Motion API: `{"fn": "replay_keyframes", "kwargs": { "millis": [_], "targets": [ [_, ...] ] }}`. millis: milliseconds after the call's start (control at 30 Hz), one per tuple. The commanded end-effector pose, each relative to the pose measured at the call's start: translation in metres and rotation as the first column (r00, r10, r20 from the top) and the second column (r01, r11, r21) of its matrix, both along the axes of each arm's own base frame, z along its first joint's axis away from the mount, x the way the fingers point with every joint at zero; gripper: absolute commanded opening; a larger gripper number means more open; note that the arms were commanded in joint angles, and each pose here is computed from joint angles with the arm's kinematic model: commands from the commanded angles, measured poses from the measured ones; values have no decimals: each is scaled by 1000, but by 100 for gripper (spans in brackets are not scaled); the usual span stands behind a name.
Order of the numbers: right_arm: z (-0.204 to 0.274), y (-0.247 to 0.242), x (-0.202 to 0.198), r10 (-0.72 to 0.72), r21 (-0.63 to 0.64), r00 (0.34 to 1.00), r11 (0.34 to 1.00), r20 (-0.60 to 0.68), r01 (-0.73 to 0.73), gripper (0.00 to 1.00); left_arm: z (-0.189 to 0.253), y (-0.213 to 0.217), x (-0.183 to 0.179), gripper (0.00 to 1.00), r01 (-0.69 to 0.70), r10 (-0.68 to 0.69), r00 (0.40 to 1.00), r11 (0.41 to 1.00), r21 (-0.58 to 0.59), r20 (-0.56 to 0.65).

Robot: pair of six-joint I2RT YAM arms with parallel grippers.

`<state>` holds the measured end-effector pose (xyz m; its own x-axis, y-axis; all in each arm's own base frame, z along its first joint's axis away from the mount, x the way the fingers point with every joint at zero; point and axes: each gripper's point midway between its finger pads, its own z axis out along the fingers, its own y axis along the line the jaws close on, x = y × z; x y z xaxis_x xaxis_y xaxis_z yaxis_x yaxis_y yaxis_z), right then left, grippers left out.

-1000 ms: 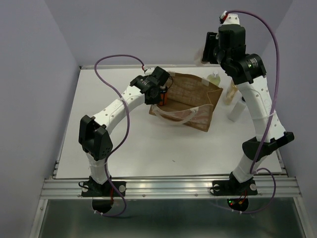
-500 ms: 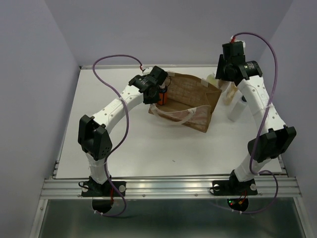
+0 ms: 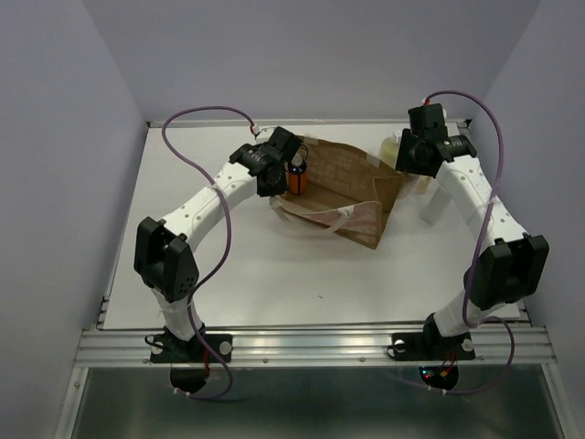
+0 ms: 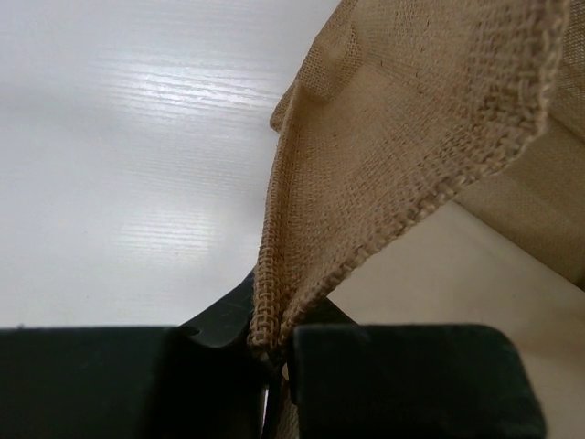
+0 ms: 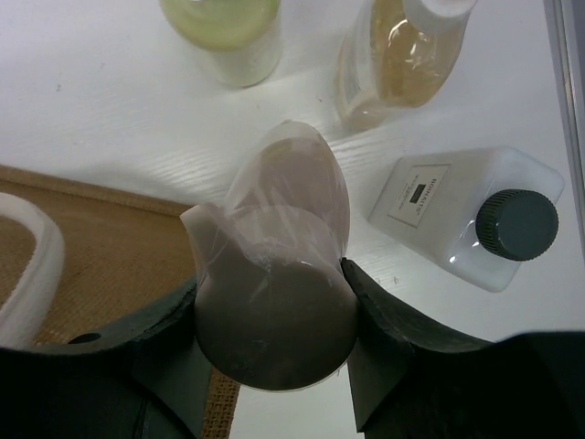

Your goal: Take the personal care products out of the canvas bag

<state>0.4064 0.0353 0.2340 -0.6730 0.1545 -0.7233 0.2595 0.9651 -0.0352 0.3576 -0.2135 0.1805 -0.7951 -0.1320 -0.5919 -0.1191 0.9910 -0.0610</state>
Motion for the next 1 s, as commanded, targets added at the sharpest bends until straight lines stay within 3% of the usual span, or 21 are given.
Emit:
{"fn": "replay_keyframes", "kwargs": {
  "millis": [0,233,367,600,667,700,800,967],
  "targets": [
    [52,-5,38,-32,37,965,999,262,24,1,5,32,-15,0,-19,21,1000,996,87,-17],
    [14,-1,57,-42,61,976,998,215,30,1,11,30,-11,0,-20,21,1000,996,83,-7],
    [-6,-3,59,-47,65,984,997,172,36,10,13,31,-12,0,-24,25,1000,996,87,-3],
    [-27,-6,55,-67,51,990,997,123,62,34,13,33,-14,0,-27,28,1000,996,89,-6],
    [-31,-8,54,-79,42,991,996,103,75,46,14,33,-13,0,-27,28,1000,996,88,-5],
    [-26,-8,56,-83,43,990,996,111,78,59,14,32,-13,0,-27,27,1000,996,86,-4],
    [-21,-9,57,-80,37,992,996,98,77,80,15,32,-13,0,-29,29,1000,996,85,-2],
    [25,-11,56,-90,41,983,996,160,84,89,14,32,-11,0,-34,34,999,996,87,-3]
  ]
}}
